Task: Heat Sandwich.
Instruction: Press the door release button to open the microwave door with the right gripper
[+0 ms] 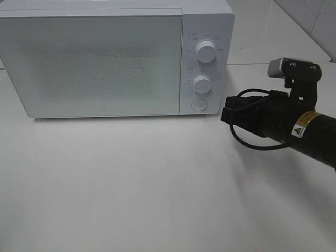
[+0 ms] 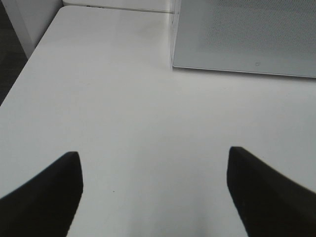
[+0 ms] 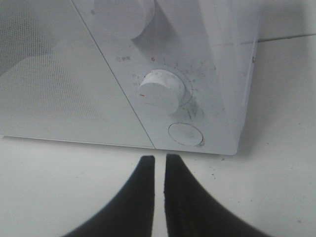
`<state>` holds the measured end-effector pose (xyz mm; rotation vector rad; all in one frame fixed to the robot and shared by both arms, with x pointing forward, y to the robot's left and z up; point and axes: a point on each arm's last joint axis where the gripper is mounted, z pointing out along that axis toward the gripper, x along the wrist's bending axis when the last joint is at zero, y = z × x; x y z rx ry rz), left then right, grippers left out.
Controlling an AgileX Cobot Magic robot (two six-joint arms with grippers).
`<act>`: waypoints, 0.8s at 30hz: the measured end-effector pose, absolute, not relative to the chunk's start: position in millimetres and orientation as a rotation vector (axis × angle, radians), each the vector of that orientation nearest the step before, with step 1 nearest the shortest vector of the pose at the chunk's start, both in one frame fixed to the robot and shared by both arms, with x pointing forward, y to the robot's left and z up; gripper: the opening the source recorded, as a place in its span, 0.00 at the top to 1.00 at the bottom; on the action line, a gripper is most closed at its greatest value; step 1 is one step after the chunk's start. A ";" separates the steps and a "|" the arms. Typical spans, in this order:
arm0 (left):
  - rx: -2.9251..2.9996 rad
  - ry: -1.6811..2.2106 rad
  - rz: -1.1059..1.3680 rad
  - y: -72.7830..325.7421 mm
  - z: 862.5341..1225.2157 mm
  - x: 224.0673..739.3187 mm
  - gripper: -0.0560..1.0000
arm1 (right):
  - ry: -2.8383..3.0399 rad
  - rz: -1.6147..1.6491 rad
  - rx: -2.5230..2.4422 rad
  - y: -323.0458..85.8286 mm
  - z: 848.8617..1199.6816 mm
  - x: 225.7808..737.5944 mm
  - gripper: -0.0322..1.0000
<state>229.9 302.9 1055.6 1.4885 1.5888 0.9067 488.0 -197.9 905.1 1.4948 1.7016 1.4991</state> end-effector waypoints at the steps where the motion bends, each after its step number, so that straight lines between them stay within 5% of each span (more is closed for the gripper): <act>1: 1.489 1.589 0.907 302.9 1055.6 229.9 0.23 | 1.697 1.501 1.505 -196.5 901.5 488.5 0.91; 24: 1.489 1.589 0.907 302.9 1055.6 229.9 0.23 | 1.517 1.637 1.874 -171.6 863.3 537.3 0.96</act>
